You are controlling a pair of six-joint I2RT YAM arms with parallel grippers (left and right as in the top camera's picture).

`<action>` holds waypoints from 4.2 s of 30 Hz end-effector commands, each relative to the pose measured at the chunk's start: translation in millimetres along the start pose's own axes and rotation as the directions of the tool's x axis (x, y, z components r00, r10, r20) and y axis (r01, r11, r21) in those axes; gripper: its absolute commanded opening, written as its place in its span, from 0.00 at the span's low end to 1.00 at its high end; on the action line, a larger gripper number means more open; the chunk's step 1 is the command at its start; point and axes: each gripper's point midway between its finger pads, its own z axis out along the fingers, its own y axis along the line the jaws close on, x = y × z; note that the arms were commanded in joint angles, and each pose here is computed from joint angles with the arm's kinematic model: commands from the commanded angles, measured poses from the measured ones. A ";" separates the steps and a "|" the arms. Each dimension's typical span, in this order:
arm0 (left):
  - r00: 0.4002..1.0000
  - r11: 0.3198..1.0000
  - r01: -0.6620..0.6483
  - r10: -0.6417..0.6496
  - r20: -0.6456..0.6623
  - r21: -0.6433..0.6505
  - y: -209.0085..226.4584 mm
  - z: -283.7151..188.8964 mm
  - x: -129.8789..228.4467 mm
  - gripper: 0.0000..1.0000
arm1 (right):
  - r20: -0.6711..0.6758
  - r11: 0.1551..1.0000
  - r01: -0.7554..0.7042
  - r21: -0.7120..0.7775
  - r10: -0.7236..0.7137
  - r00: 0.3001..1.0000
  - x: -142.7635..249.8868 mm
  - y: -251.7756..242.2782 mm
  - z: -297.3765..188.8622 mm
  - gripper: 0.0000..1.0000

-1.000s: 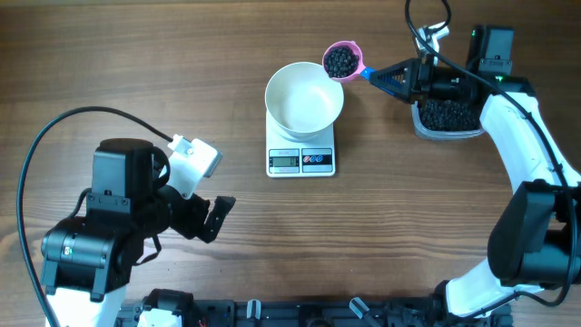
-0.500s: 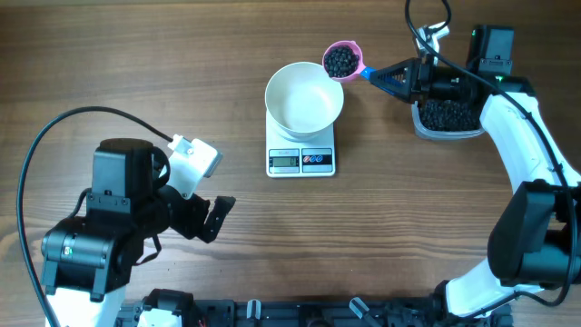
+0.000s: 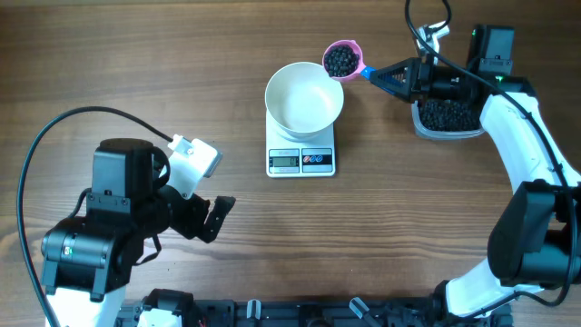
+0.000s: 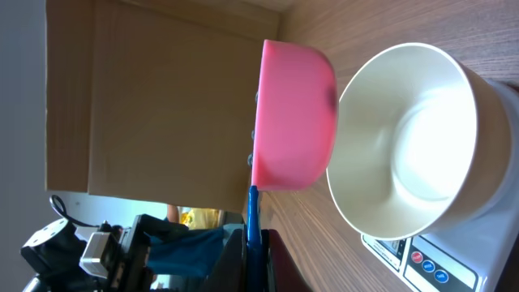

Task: Scoop item into bowl and weigh 150g on scale
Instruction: 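Carry the filled scoop with the right gripper over the white bowl, then tip the scoop with the right gripper to pour beans into the bowl, then move the empty scoop with the right gripper back to the bean tub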

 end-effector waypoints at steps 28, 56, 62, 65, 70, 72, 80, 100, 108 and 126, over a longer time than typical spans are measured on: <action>1.000 1.000 -0.020 0.020 0.016 -0.016 2.9 -4.2 -4.2 1.00 | -0.101 0.864 0.461 0.201 -0.450 0.887 10.4 -13.4 52.5 0.04; 1.000 1.000 -0.020 0.020 0.016 -0.016 2.9 -4.2 -4.2 1.00 | -0.264 0.643 0.639 0.422 -0.587 0.765 10.0 -52.7 61.6 0.05; 1.000 1.000 -0.020 0.020 0.016 -0.016 2.9 -4.2 -4.2 1.00 | -0.271 0.626 0.643 0.442 -0.590 0.760 7.5 -55.9 59.6 0.05; 1.000 1.000 -0.020 0.020 0.016 -0.016 2.8 -4.2 -4.3 1.00 | -0.281 0.608 0.651 0.456 -0.596 0.753 6.0 -58.5 57.9 0.05; 1.000 1.000 -0.020 0.020 0.016 -0.016 2.9 -4.2 -4.2 1.00 | -0.288 0.598 0.664 0.449 -0.607 0.741 6.4 -57.7 59.5 0.04; 1.000 1.000 -0.020 0.020 0.016 -0.016 2.9 -4.2 -4.2 1.00 | -0.292 0.600 0.664 0.446 -0.604 0.742 8.4 -57.1 60.6 0.04; 1.000 1.000 -0.020 0.020 0.016 -0.016 2.8 -4.2 -4.3 1.00 | -0.369 0.480 0.710 0.515 -0.623 0.689 13.2 -50.2 57.0 0.04; 1.000 1.000 -0.020 0.020 0.016 -0.016 2.8 -4.2 -4.3 1.00 | -0.589 0.094 0.787 0.610 -0.611 0.529 22.9 -32.7 64.7 0.04; 1.000 1.000 -0.020 0.020 0.016 -0.016 2.9 -4.2 -4.2 1.00 | -0.616 0.044 0.778 0.627 -0.583 0.530 32.4 -28.8 64.8 0.04; 1.000 1.000 -0.020 0.020 0.016 -0.016 2.8 -4.2 -4.3 1.00 | -0.335 0.266 0.600 0.755 -0.630 0.701 24.5 1.8 75.5 0.04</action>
